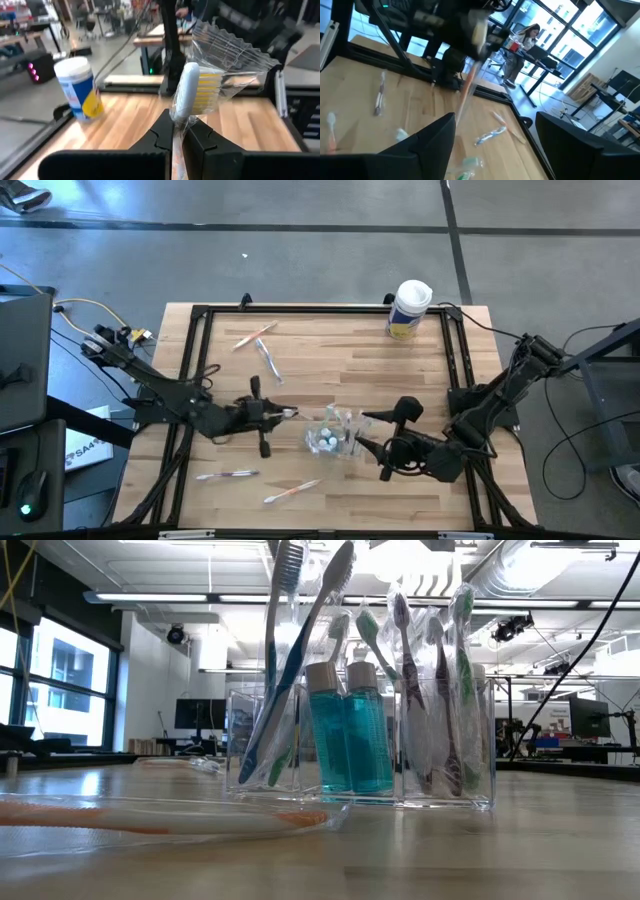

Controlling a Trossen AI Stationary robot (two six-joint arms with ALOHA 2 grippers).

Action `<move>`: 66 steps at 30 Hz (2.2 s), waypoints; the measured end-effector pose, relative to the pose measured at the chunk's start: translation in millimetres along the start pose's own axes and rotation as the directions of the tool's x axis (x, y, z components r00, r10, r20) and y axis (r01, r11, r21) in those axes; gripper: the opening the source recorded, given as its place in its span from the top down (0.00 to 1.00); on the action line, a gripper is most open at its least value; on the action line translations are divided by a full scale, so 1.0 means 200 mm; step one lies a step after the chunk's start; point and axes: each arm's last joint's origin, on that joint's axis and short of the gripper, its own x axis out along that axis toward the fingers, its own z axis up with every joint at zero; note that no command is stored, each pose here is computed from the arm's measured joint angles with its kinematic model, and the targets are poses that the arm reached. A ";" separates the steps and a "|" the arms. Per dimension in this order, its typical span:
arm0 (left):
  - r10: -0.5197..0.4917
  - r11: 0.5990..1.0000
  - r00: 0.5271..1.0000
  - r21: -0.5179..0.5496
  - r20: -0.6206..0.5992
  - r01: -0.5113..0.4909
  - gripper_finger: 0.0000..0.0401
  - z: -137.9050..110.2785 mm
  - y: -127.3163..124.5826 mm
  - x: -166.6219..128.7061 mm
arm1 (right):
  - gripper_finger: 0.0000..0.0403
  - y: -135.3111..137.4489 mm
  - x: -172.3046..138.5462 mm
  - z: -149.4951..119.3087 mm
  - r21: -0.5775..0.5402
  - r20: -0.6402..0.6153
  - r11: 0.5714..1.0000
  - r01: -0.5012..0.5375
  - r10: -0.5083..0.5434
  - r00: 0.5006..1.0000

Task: Pick & Place toothbrushing station
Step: Put the top right orange toothbrush into the transparent organizer

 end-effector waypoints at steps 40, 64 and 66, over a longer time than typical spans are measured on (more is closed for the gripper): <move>0.114 0.968 0.908 -0.162 -0.403 -0.194 0.98 -0.49 -0.03 0.31 | 0.33 0.01 0.00 -0.05 -0.002 -0.061 1.000 -0.020 0.020 0.998; 0.057 0.976 0.900 -0.167 -0.432 -0.142 0.65 -0.54 -0.04 0.36 | 0.33 0.01 0.00 -0.06 -0.009 -0.067 0.999 -0.032 0.031 0.997; 0.054 0.978 0.904 -0.159 -0.424 -0.133 0.61 -0.52 -0.05 0.36 | 0.33 0.01 0.00 -0.06 -0.008 -0.066 0.999 -0.045 0.045 0.997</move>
